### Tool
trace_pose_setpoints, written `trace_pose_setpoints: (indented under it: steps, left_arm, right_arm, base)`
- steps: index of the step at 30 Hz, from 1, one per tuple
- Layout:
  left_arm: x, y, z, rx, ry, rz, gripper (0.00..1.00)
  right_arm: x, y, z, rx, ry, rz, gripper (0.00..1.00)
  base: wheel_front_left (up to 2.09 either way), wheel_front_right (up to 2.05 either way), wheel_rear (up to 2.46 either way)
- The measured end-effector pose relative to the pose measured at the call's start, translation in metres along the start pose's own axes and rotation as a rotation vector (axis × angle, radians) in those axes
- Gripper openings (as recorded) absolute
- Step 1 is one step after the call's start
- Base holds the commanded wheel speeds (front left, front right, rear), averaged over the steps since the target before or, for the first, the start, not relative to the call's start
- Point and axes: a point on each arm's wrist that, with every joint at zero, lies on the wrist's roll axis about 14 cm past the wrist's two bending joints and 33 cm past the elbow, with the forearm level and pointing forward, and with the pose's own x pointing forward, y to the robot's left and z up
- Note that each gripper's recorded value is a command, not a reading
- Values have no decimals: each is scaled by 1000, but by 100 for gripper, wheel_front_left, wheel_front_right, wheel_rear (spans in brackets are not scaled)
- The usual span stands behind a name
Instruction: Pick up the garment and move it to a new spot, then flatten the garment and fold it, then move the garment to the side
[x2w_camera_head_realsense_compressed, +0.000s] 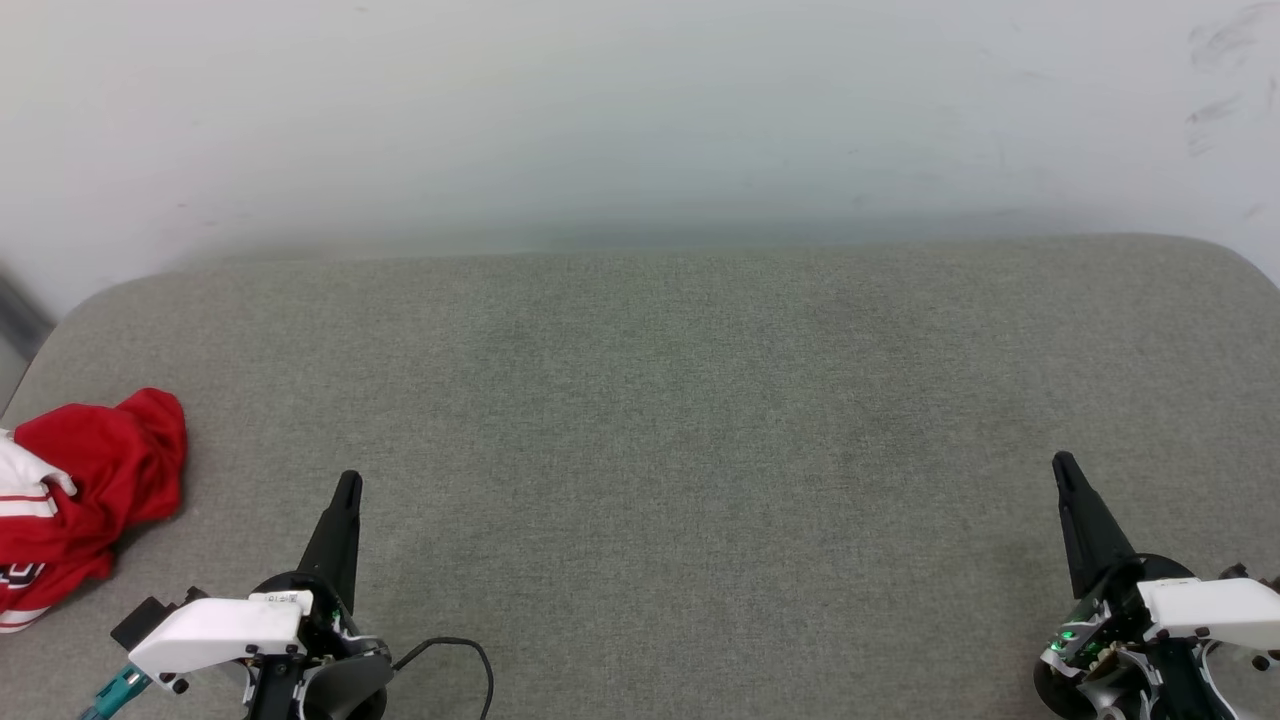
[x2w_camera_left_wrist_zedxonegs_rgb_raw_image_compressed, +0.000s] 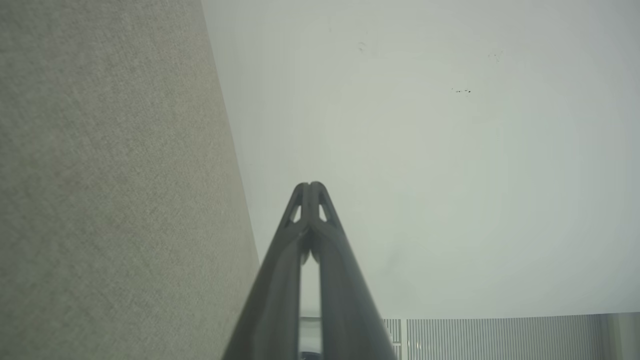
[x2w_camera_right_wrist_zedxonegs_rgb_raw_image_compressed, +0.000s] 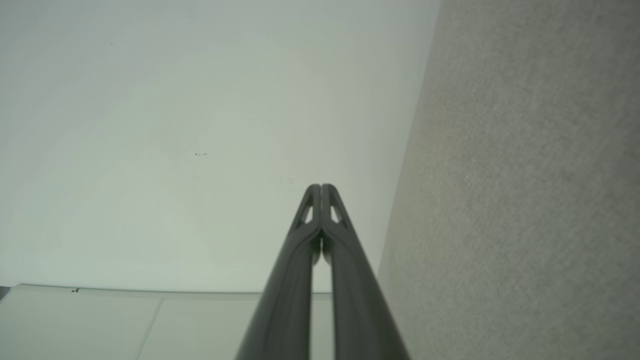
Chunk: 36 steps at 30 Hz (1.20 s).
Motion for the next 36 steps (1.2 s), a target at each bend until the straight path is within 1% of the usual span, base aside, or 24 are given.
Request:
trace_pose_setpoints:
  steps: [36]
  left_arm:
    - [0,0,0,0,0,0,0]
  right_arm:
    - [0,0,0,0,0,0,0]
  base:
    - [0,0,0]
